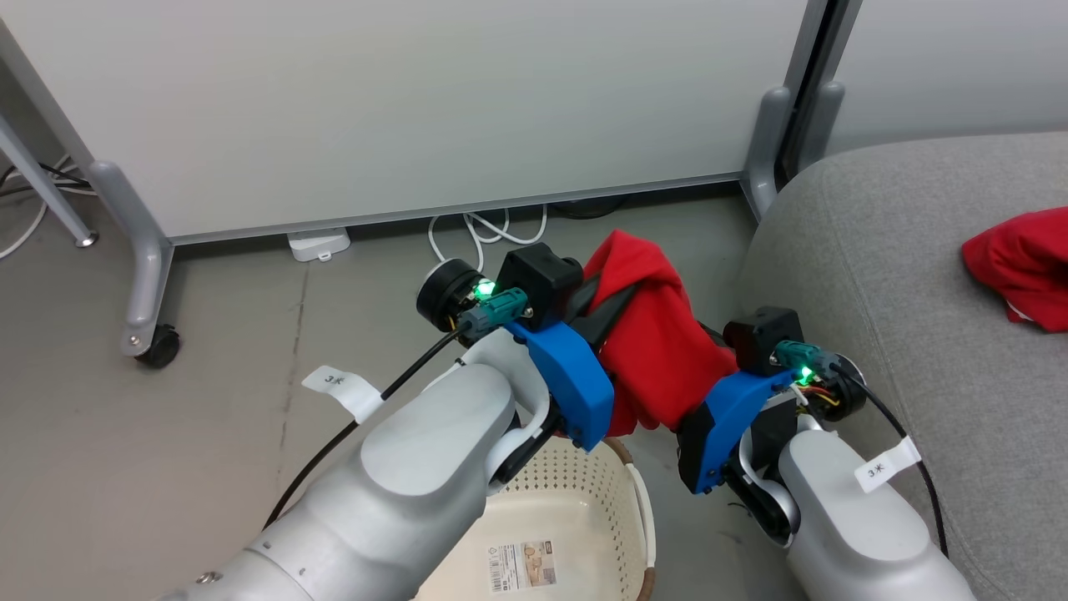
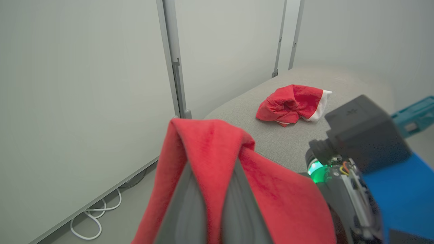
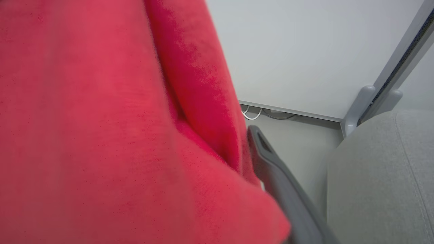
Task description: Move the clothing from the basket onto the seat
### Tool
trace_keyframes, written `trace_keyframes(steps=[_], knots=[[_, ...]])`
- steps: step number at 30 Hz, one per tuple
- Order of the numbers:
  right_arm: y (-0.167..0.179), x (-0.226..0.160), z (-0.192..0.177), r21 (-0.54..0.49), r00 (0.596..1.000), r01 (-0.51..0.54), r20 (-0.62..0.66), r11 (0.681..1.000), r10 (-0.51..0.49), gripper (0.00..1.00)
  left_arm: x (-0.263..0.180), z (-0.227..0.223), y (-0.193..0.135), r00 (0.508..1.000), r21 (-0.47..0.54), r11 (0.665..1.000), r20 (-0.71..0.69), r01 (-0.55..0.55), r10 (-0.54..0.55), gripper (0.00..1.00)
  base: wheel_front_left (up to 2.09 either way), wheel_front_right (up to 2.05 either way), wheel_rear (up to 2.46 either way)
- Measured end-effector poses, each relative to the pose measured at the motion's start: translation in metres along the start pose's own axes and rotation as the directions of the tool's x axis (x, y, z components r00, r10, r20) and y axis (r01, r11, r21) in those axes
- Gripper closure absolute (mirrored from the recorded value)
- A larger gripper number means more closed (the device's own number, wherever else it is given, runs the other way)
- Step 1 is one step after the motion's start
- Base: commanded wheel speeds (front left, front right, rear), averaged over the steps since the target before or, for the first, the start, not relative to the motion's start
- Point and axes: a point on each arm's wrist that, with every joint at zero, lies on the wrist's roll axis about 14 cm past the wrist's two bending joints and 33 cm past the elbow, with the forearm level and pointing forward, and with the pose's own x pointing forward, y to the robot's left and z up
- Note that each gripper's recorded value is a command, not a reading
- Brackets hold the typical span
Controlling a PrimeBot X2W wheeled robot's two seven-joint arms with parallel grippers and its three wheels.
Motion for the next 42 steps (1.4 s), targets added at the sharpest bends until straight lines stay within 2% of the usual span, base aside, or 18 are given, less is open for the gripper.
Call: trace_keyframes(steps=[5,6,7,27,28,31,32,33,42], knots=[[0.009,0.006,0.001,-0.002,0.999,-0.032,-0.004,0.999,0.032,0.00,-0.002,0.001,-0.006,1.000,0.002,1.000,0.000,0.015,-0.015,1.00,0.00,0.00,0.00],[0.010,0.006,0.000,0.002,0.999,-0.035,-0.008,0.999,0.035,0.12,-0.003,0.002,-0.007,1.000,0.003,1.000,0.000,0.016,-0.016,1.00,0.00,0.00,0.00],[0.011,0.006,0.001,0.005,0.999,-0.037,-0.004,0.999,0.037,1.00,-0.003,0.002,-0.007,1.000,0.004,1.000,0.000,0.016,-0.016,1.00,0.00,0.00,0.00],[0.007,0.004,-0.001,0.092,1.000,-0.019,0.025,0.996,0.016,1.00,-0.004,-0.004,-0.003,1.000,0.006,1.000,-0.018,0.000,0.000,1.00,0.00,0.00,0.00],[0.006,0.003,0.000,0.095,1.000,-0.016,0.028,0.995,0.014,1.00,-0.004,-0.004,-0.003,1.000,0.008,1.000,-0.019,-0.001,0.001,0.97,0.00,0.00,0.00],[0.003,0.003,0.001,0.097,1.000,-0.009,0.031,0.995,0.006,1.00,-0.005,-0.004,-0.002,1.000,0.011,1.000,-0.021,-0.004,0.004,0.20,0.00,0.00,0.00],[0.003,0.003,0.002,0.094,0.999,-0.008,0.035,0.996,0.005,1.00,-0.005,-0.005,-0.002,1.000,0.012,1.000,-0.022,-0.006,0.007,0.04,0.00,0.00,0.00],[0.002,0.003,0.003,0.093,0.999,-0.008,0.039,0.996,0.004,1.00,-0.006,-0.005,-0.001,1.000,0.012,1.000,-0.022,-0.009,0.009,0.00,0.00,0.00,0.00],[-0.001,0.002,0.008,0.095,0.999,-0.002,0.052,0.995,-0.003,1.00,-0.018,-0.023,0.003,0.997,-0.016,0.999,-0.055,-0.047,0.046,0.00,0.00,0.00,0.00]])
